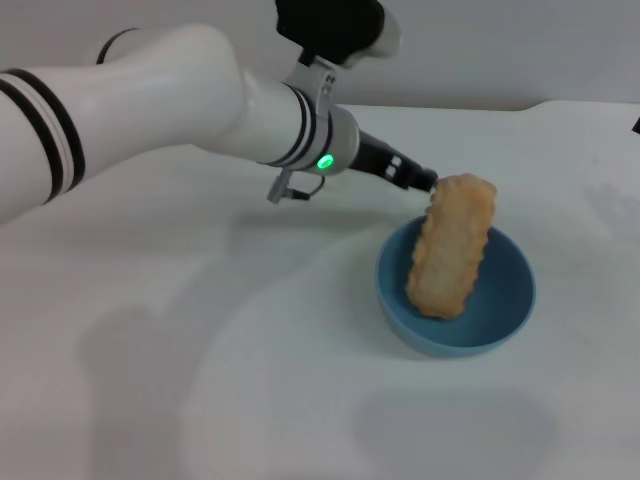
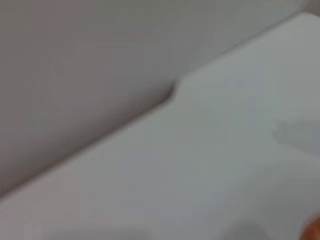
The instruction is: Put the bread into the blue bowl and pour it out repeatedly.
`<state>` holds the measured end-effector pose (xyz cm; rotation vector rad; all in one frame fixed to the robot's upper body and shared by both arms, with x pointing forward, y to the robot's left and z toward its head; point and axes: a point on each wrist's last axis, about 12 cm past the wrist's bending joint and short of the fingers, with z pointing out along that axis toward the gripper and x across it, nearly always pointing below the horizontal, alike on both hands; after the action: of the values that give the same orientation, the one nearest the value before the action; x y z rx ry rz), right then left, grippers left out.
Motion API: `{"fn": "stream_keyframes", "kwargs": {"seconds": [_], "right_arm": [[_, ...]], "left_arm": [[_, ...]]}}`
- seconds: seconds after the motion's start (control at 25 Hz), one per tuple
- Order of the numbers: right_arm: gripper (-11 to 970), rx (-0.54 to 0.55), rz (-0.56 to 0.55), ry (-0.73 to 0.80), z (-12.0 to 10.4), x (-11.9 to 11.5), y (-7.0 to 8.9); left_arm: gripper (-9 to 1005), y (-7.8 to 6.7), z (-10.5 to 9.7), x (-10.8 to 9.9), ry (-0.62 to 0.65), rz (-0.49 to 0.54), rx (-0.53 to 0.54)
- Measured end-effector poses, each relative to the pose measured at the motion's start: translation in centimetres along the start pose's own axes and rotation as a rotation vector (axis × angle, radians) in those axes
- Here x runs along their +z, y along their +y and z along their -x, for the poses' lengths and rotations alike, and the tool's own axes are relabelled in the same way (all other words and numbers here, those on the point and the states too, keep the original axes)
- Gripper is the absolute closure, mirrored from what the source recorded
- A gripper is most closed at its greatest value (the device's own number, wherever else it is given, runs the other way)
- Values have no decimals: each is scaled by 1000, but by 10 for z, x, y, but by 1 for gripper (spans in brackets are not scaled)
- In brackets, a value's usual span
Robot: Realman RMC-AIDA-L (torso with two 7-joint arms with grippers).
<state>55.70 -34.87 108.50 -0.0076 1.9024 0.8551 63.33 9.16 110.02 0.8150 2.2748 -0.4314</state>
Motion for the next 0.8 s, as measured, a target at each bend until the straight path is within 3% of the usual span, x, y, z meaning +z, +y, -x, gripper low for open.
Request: {"fn": "stream_keyframes", "kwargs": {"seconds": [0.28,0.36,0.52,0.68,0.8], "right_arm": [[520,-150,-54,-11,-8,4,-4],[518,-202,-69,-26,-14,5,-6],[515,-322,-184,-157,-32,3,-18],[511,-392,-299,-258,-41,-2,-24],[395,-424,-387,-320,-47,-4,-28]], "left_arm": [[234,26,8,-6,-193,140,-24],[234,29,5,-7,-223,164,-33],[233,41,-16,-18,-431,291,-74],[233,39,-31,-22,-530,347,-69],[233,33,-44,-22,-586,362,-58]]}}
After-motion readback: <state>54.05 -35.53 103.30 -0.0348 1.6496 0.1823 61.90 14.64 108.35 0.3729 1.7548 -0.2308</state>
